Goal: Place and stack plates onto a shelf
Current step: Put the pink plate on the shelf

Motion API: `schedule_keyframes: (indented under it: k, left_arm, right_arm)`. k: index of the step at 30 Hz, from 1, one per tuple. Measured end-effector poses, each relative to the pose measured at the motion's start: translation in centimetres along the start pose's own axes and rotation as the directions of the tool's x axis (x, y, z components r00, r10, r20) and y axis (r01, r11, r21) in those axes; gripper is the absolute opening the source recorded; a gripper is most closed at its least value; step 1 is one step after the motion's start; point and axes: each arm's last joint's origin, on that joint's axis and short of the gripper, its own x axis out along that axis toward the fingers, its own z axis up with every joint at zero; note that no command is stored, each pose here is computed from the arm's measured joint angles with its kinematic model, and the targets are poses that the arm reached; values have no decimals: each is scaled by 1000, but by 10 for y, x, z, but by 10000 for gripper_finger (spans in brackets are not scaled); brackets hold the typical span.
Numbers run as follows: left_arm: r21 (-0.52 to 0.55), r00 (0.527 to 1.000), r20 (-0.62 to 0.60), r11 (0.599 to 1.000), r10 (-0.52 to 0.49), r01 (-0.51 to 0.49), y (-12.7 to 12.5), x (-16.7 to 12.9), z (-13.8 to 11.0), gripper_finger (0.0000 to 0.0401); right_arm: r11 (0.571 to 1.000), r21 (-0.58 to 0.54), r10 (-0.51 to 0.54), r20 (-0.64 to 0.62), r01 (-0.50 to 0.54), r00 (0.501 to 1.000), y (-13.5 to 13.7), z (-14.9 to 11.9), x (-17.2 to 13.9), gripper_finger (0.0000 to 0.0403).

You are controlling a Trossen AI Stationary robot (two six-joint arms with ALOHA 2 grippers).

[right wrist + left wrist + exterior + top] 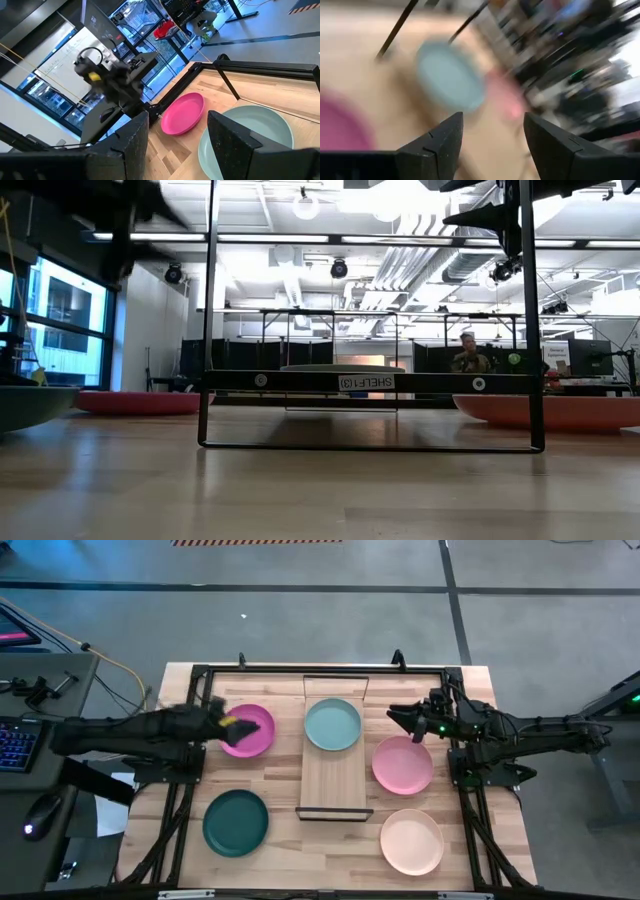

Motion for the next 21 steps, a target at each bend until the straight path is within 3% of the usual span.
schedule_keyframes:
  k: [4, 10, 16, 21]
  left_arm:
    - [11, 962, -189, 980, 198, -200, 15, 17, -17, 200]
    - [82, 835, -397, 921, 380, -380, 30, 37, -37, 200]
    - [203, 710, -505, 866, 492, -456, 41, 57, -52, 200]
    - [291, 668, -497, 832, 553, -472, 39, 68, -52, 200]
  right_arm:
    - [1000, -3, -5, -5, 5, 1000, -1, -1, 0, 185]
    - [1000, -6, -12, -12, 12, 1000, -1, -1, 0, 185]
    - [1000, -10, -22, -20, 22, 1000, -2, -2, 0, 185]
    - [1000, -7, -22, -20, 22, 1000, -2, -2, 0, 185]
